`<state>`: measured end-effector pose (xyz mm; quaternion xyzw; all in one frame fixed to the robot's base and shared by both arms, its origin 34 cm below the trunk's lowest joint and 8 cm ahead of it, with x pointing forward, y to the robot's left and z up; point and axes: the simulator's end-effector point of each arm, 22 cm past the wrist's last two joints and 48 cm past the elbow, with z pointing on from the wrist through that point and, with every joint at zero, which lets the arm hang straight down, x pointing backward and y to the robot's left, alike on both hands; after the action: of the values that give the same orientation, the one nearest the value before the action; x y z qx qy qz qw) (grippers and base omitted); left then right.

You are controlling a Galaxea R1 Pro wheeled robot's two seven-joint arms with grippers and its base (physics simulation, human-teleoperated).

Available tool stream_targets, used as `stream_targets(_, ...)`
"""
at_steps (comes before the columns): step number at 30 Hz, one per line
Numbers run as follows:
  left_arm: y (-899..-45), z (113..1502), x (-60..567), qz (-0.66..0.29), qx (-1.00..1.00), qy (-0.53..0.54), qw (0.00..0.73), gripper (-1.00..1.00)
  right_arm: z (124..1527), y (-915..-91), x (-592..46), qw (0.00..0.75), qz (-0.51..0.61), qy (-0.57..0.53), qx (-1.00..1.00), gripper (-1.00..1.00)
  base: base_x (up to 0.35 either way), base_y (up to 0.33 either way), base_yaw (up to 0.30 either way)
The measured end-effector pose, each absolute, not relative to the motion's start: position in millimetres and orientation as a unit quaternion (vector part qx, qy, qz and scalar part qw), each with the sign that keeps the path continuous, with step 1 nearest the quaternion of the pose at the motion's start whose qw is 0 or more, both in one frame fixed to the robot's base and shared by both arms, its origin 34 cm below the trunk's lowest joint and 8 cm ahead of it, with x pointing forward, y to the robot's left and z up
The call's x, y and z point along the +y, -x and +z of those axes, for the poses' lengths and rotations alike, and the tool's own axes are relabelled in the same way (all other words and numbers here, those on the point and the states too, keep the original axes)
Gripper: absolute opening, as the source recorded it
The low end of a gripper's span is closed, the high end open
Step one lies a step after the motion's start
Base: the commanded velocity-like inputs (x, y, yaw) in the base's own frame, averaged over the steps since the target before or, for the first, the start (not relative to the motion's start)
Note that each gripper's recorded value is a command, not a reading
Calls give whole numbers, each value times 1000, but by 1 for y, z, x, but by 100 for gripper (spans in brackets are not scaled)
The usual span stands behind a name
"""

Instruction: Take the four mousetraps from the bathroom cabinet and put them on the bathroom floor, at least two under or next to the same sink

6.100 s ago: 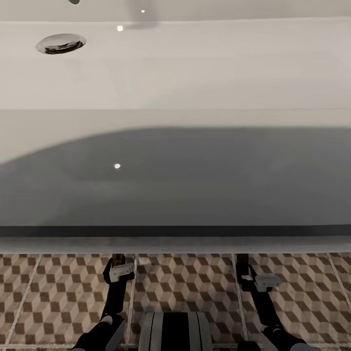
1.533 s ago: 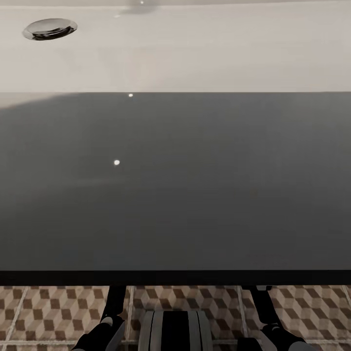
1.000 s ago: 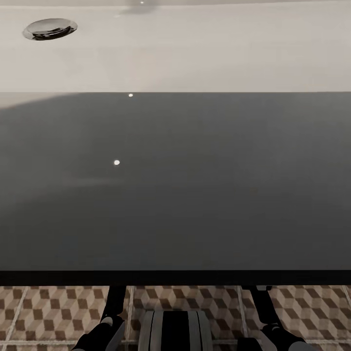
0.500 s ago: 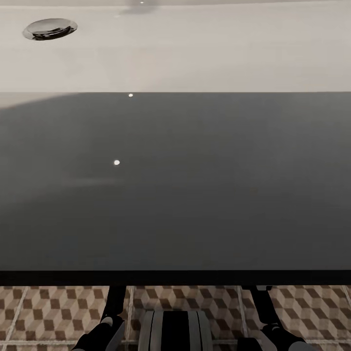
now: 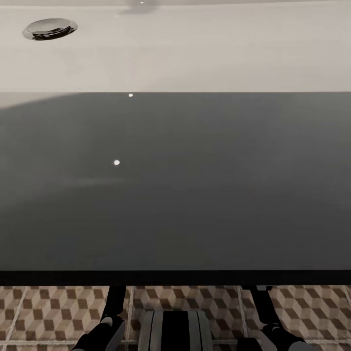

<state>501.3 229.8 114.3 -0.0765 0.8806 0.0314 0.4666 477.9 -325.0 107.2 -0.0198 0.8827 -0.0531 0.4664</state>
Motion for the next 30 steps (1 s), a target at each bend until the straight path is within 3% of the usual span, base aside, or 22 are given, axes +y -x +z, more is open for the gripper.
stream_targets(30, -510, 125, 228, 30, 875, 79, 476, -100, 118, -487, -325, 477, -54, 19, 877, -100, 0, 0, 0)
